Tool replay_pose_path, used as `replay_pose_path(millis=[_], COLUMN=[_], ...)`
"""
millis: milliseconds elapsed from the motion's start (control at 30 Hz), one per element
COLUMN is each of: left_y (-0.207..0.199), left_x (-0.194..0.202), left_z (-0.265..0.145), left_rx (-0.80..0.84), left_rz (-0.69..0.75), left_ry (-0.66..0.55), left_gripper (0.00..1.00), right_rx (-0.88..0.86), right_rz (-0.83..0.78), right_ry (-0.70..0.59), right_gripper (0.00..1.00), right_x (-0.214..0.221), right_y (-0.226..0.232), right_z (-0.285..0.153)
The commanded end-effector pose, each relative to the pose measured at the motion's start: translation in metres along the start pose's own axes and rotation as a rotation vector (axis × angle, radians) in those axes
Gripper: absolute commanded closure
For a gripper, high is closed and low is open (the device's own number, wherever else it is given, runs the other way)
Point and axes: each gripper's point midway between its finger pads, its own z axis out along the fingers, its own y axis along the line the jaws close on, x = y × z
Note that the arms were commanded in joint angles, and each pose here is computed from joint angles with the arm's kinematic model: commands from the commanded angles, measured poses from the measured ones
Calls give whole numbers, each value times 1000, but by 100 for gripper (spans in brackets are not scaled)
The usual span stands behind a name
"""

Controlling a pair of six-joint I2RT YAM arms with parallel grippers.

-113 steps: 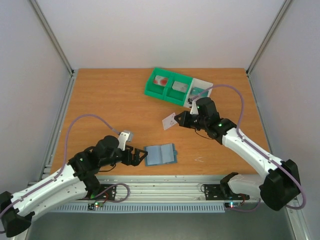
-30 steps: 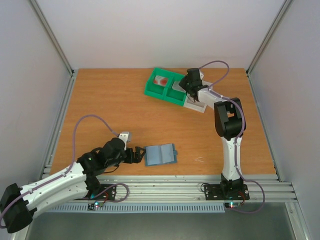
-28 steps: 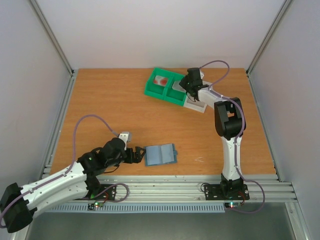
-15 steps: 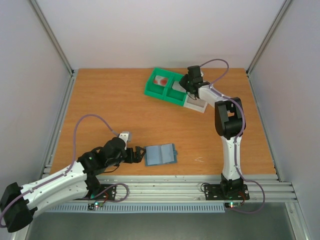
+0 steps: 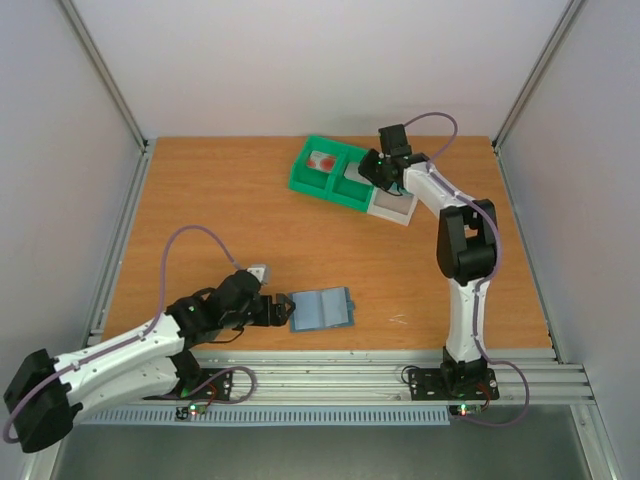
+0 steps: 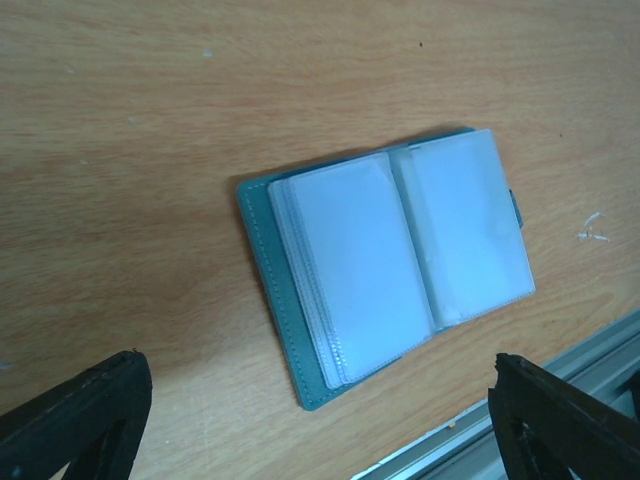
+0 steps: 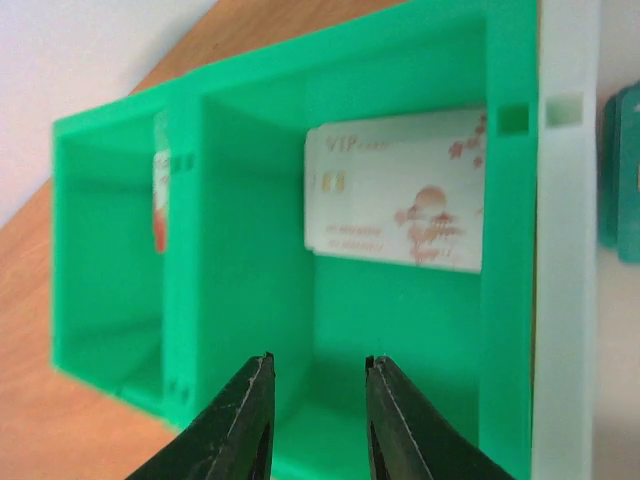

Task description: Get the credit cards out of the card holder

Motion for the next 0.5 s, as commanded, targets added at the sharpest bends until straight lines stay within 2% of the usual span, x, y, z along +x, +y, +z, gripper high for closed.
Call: replay_pose_path(millis=[0, 233, 467], left_y=[-27, -47, -45], left_x=[-9, -3, -5], left_z=[4, 23, 40], left_rx=[76, 160, 233], left_rz=[-8, -43, -163], left_ry=[24, 103, 96], left_gripper=[8, 21, 31], right_rx=[-70, -106, -160], right_rz=[-61, -87, -128], right_ry=[69, 167, 270], right_gripper=[74, 74, 74], right_x=[15, 71, 136], right_y=[28, 19, 6], right_z=[-58, -106, -147])
